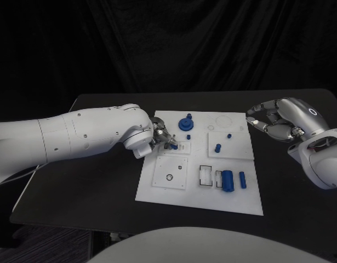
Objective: Assemble the parts on the task board
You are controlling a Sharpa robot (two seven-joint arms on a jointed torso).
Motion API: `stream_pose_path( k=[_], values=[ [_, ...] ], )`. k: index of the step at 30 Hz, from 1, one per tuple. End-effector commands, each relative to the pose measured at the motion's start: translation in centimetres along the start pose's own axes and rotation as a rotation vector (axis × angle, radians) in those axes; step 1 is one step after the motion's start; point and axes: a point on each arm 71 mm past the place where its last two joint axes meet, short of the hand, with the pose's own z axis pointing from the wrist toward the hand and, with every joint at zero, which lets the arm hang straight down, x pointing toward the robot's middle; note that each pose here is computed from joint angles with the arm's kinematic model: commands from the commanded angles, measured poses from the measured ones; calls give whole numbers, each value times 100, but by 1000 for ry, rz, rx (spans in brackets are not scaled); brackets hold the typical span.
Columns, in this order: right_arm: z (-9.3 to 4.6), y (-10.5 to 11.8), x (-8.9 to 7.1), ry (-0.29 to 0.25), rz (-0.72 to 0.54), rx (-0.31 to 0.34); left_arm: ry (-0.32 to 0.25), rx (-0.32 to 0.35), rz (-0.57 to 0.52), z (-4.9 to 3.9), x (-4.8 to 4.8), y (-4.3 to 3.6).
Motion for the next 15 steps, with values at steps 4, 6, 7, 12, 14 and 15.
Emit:
stream_pose_path(
  k=[4, 6, 7, 12, 14, 15],
  values=[
    [-5, -26, 33, 31, 20, 42, -2, 20, -7, 15, 23, 14],
    [-5, -26, 35, 33, 21, 43, -7, 26, -11, 13, 19, 12],
    [-5, -26, 36, 34, 22, 44, -10, 29, -13, 11, 17, 11],
    [-11, -33, 37, 38, 22, 48, -32, 44, -30, -12, 5, 24],
    [-14, -36, 36, 39, 23, 49, -42, 48, -38, -26, -2, 37],
    [-15, -37, 36, 40, 23, 50, -49, 50, -41, -35, -7, 46]
  ],
)
